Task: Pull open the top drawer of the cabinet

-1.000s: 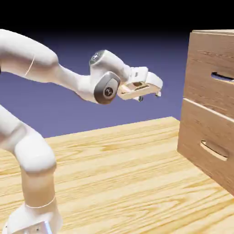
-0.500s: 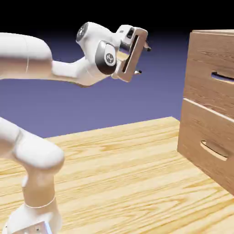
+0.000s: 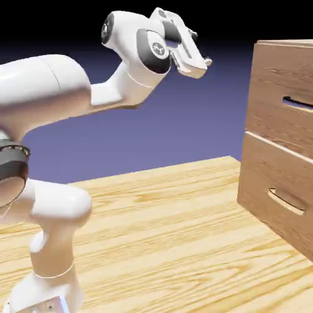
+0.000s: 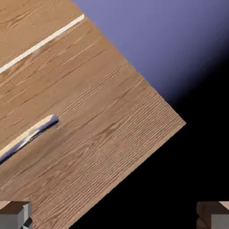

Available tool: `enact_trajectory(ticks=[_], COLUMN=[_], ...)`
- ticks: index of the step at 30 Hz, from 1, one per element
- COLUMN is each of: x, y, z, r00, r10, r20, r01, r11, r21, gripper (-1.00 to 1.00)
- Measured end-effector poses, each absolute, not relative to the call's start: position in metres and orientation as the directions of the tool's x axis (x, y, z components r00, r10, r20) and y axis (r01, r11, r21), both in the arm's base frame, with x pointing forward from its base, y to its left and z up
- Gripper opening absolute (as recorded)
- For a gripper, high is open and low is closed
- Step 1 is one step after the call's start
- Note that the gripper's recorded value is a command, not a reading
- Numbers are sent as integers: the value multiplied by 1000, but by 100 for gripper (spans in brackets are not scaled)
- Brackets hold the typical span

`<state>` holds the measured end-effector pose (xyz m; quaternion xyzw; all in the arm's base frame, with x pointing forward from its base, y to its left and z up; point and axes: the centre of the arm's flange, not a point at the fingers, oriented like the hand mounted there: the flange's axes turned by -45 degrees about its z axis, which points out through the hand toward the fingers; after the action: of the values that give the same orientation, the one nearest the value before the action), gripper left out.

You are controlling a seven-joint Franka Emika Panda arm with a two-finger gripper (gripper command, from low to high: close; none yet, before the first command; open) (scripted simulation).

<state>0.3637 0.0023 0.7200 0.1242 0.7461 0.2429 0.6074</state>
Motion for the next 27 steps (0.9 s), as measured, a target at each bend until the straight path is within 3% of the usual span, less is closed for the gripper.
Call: enact_trajectory(ticks=[6, 13, 20, 27], x=[385, 425, 477, 538], y=[-25, -52, -69, -70], z=[724, 712, 682, 635], r00=[-118, -1, 57, 55], r10=[198, -154, -496, -785], r20=[-973, -988, -866, -617], r01=[-171, -157, -93, -30], r11=[961, 976, 861, 616], r21=[216, -152, -500, -787], gripper=[0, 0, 0, 0])
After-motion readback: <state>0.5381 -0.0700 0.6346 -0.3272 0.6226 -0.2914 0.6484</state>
